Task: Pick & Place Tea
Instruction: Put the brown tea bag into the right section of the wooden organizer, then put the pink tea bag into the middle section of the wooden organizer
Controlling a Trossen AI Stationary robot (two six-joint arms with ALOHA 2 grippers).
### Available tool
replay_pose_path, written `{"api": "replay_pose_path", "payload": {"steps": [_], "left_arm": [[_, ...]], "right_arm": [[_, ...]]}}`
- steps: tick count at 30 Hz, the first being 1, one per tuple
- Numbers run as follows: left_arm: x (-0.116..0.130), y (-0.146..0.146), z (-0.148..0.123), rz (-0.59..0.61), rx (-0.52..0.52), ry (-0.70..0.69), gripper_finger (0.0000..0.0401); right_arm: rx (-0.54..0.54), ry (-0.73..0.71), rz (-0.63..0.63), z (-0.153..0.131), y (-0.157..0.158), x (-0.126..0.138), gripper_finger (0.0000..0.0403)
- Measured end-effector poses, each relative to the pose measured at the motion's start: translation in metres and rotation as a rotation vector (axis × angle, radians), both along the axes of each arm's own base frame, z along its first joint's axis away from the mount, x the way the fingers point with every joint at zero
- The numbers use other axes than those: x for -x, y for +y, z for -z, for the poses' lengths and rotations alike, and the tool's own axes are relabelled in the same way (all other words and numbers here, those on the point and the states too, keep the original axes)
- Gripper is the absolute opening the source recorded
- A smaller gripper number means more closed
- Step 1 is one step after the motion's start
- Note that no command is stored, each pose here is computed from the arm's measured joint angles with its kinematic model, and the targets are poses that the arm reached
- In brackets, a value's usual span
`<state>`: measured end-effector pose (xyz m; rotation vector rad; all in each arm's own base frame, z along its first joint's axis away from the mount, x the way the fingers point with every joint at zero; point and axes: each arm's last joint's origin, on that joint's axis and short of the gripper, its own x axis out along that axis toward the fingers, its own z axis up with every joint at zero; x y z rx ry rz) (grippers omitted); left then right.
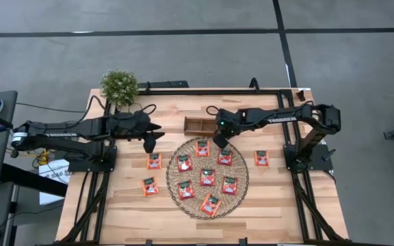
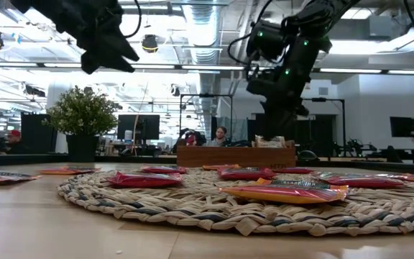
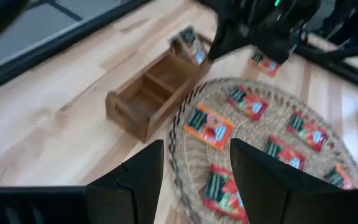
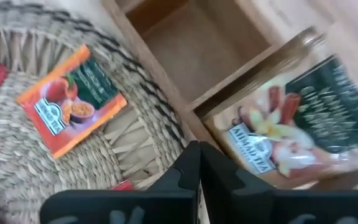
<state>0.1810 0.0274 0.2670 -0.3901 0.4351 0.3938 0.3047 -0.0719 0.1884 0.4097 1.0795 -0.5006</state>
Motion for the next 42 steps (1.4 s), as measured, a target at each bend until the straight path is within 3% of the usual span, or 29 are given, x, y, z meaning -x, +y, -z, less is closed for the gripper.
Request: {"api": "replay_pose_path", "payload": {"steps": [5, 16, 27, 36, 42], "left_arm": [[-0.006, 0.001, 0.005, 0.000, 0.002, 0.025, 0.0177], [-0.008, 0.001, 0.005, 0.001, 0.001, 0.021, 0.0177], [-0.008, 0.001, 0.005, 0.006, 0.004, 0.013, 0.0177], [-0.008, 0.001, 0.005, 0.006, 0.004, 0.012, 0.0177], [-0.008, 0.001, 0.005, -0.004, 0.023, 0.006, 0.0177]], "right_arm": [[0.076, -0.010, 0.004, -0.012, -0.004, -0.001, 0.0000], [0.059, 0.117, 0.004, 0.018, -0.013, -0.006, 0.0000], [0.079, 0.128, -0.010, 0.020, -0.012, -0.008, 0.0000], [0.081, 0.070, -0.022, -0.009, -0.002, 0.002, 0.0000], [0.098, -0.012, -0.012, -0.056, 0.005, 0.032, 0.0000]]}}
